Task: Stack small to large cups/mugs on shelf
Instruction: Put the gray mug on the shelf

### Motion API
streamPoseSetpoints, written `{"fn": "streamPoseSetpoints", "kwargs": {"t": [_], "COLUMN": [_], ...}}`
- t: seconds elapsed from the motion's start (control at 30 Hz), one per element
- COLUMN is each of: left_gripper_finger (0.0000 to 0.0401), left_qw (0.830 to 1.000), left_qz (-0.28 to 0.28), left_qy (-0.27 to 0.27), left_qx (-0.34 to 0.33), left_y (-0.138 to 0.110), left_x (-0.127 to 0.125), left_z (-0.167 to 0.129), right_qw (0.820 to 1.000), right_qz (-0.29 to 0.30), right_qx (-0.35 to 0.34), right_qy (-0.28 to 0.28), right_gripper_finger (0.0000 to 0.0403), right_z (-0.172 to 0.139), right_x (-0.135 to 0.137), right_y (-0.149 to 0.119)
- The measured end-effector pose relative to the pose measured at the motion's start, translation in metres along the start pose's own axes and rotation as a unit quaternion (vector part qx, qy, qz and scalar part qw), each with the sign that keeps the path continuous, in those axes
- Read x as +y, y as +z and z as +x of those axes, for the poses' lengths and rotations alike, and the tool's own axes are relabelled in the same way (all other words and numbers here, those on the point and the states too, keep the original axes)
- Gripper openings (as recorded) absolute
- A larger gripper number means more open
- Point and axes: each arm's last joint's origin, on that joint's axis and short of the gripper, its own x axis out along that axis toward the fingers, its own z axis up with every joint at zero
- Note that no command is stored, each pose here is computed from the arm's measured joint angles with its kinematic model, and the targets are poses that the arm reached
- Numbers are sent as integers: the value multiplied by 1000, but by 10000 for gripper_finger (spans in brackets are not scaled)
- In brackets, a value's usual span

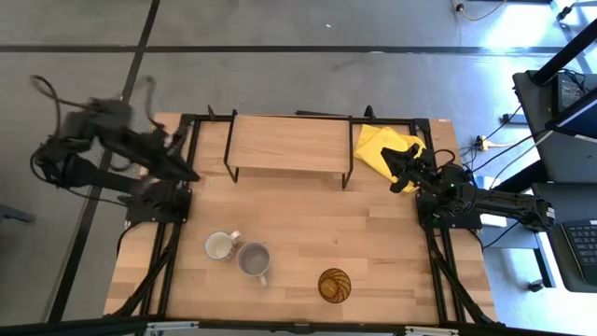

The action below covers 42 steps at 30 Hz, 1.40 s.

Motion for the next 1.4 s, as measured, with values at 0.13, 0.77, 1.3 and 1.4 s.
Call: {"fn": "streamPoseSetpoints", "kwargs": {"t": [0.13, 0.77, 1.3, 1.4], "left_gripper_finger": [0, 0, 0, 0], "left_qw": [992, 981, 962, 953], "left_qz": [24, 26, 61, 76], "left_qy": [-92, -150, 82, 111], "left_qx": [-81, -116, 254, 270], "left_y": [27, 15, -51, -39], "left_x": [-18, -51, -58, -53], "left_z": [-11, 46, 102, 94], "right_qw": [1000, 1000, 1000, 1000], "right_qz": [0, 0, 0, 0], "right_qx": [0, 0, 0, 0], "right_qy": [0, 0, 0, 0], "right_gripper_finger": [78, 78, 78, 78], "right_z": [0, 0, 0, 0], "right_x": [0, 0, 0, 0], "right_y": [0, 0, 0, 0]}}
